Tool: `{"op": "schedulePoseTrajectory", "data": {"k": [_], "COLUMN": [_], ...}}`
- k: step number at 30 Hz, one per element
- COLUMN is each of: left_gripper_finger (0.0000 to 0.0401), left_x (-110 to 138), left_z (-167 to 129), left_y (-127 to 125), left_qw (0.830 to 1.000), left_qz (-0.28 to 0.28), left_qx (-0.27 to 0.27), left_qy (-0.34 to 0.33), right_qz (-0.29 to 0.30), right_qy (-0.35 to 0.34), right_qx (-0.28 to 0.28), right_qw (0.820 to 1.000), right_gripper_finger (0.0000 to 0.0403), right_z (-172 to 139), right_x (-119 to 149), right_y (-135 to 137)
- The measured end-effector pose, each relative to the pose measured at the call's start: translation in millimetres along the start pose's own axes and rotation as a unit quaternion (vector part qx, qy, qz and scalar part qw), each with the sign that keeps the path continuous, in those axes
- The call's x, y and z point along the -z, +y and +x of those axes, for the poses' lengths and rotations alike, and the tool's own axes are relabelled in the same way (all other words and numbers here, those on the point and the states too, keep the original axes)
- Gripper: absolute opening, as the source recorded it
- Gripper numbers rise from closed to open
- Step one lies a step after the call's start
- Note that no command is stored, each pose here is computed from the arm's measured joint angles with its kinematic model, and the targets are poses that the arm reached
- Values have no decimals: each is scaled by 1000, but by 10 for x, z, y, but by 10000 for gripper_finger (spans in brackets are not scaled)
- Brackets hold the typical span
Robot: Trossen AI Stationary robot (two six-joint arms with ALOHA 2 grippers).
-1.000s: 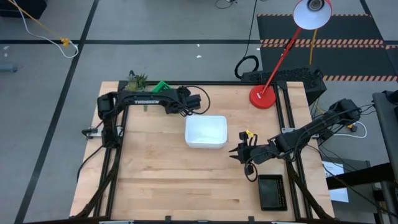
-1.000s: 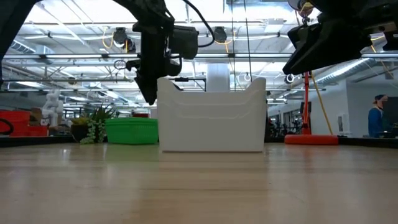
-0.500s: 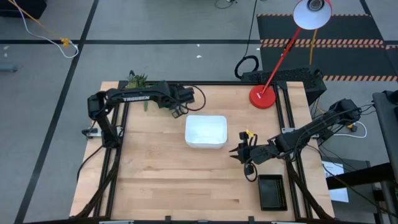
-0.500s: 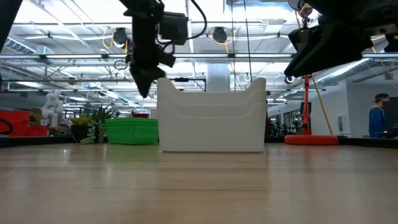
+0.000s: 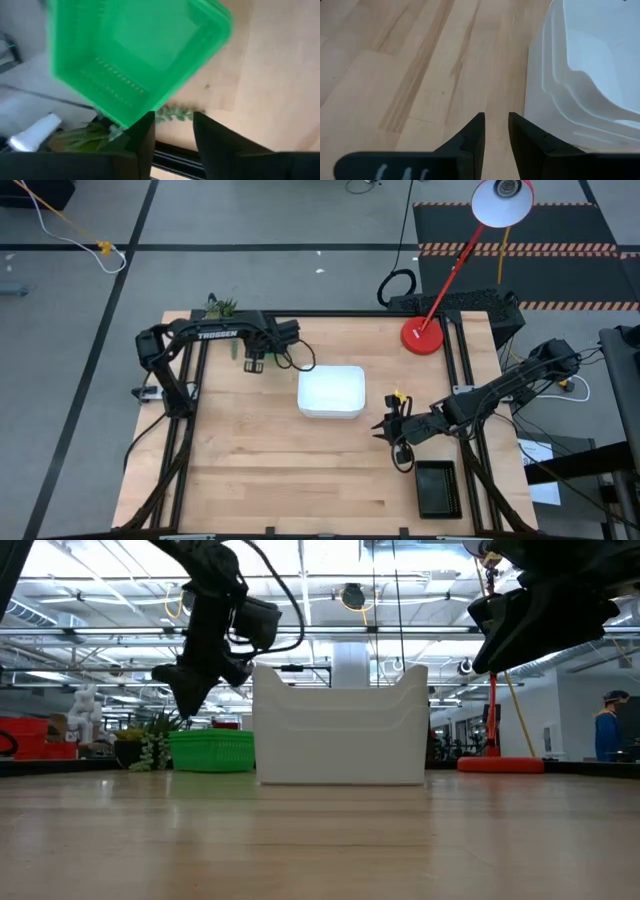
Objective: Stack baskets by color
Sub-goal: Stack the bottom green bin on top of the top green bins
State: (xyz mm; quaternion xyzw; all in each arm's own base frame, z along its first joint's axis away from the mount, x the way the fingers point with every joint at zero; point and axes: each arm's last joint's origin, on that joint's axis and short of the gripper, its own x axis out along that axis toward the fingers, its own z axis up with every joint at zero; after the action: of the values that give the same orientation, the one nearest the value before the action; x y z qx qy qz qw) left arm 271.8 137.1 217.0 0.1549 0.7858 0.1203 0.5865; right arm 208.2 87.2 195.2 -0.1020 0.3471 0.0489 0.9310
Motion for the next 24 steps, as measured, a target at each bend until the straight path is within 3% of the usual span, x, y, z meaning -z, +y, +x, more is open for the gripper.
{"op": "schedulePoseTrajectory", "data": {"k": [6,11,15,24], "left_gripper_finger": [175,183,167,98], "left_x": [16,16,26,128], "left_z": [144,218,271,363], "left_y": [11,86,199,308], "left_qw": [998,994,993,988], "left_qz": [55,96,96,75], "left_qx": [30,39,32,95], "left_qy": [-16,-44,-63,-91], "right_qz": [-5,-6,-6,-5], "right_qy": [-1,-1,-1,-1], "right_qx": [-2,-2,-2,-2], "right_qw": [1000,1000,1000,1000], "right_gripper_finger": [77,77,77,77], "right_z": [-8,-8,-8,-8], "right_x": [1,1,1,1], "right_y": [25,26,26,26]}}
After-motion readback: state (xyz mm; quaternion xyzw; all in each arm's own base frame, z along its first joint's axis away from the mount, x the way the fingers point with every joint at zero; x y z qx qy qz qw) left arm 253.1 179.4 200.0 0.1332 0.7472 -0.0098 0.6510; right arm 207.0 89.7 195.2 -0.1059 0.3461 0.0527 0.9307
